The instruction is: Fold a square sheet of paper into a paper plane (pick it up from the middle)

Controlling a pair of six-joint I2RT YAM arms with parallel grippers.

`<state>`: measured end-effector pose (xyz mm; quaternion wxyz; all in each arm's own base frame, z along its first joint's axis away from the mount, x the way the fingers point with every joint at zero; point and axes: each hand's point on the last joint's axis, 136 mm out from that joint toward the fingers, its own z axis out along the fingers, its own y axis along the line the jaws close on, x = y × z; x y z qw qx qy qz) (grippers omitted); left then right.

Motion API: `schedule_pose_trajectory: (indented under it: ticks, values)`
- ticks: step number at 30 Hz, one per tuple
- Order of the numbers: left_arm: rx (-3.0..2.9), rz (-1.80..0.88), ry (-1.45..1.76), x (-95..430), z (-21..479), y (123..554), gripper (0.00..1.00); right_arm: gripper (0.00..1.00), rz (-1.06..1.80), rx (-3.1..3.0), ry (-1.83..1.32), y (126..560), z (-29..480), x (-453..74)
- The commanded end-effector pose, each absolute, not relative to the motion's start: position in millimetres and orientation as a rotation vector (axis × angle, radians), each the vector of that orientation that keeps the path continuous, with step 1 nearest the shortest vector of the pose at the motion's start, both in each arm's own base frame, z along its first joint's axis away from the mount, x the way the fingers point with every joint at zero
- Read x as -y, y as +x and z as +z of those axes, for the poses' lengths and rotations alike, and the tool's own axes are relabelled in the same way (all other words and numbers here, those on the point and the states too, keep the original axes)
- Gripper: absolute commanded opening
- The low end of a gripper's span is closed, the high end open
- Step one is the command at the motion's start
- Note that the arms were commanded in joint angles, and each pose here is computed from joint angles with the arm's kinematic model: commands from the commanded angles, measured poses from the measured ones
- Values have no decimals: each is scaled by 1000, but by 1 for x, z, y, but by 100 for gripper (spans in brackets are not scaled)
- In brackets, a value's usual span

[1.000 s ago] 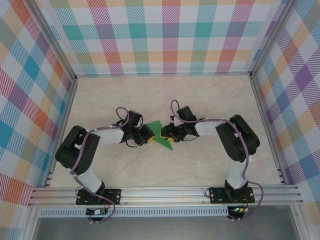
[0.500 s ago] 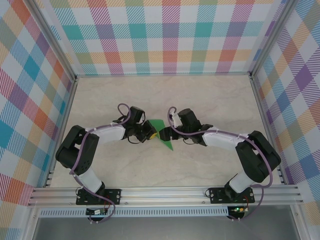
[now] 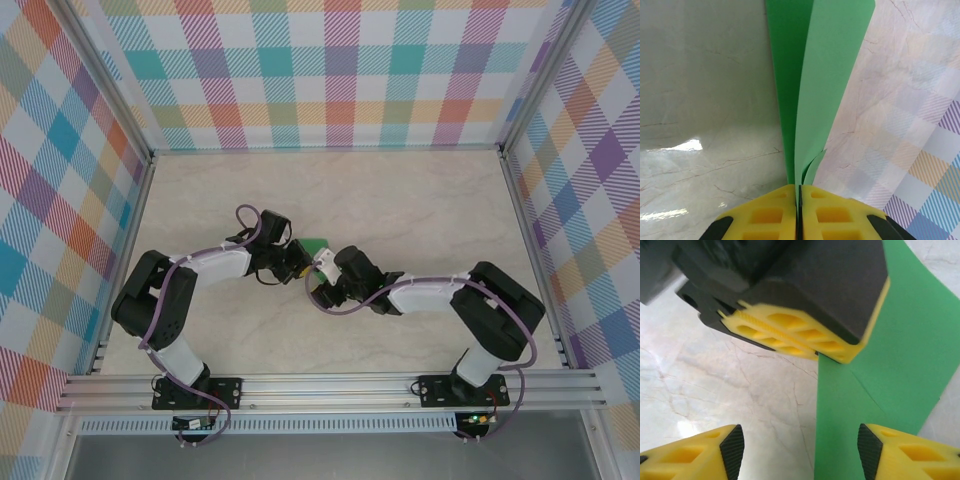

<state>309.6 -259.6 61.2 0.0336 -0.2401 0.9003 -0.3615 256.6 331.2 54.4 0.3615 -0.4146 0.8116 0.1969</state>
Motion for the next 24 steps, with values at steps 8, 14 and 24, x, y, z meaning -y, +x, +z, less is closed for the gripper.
schedule_pose_trajectory:
  ticks: [8, 14, 24]
  values:
    - [-2779, -1124, -717, 266, 74, 307, 9, 44, 300, -1960, -1087, 283, 46, -337]
    - [-2778, -1122, -722, 266, 76, 306, 9, 39, 291, -1952, -1057, 287, 47, -337]
    - [-2785, -1109, -718, 264, 76, 305, 11, 30, 331, -1967, -1061, 284, 45, -341]
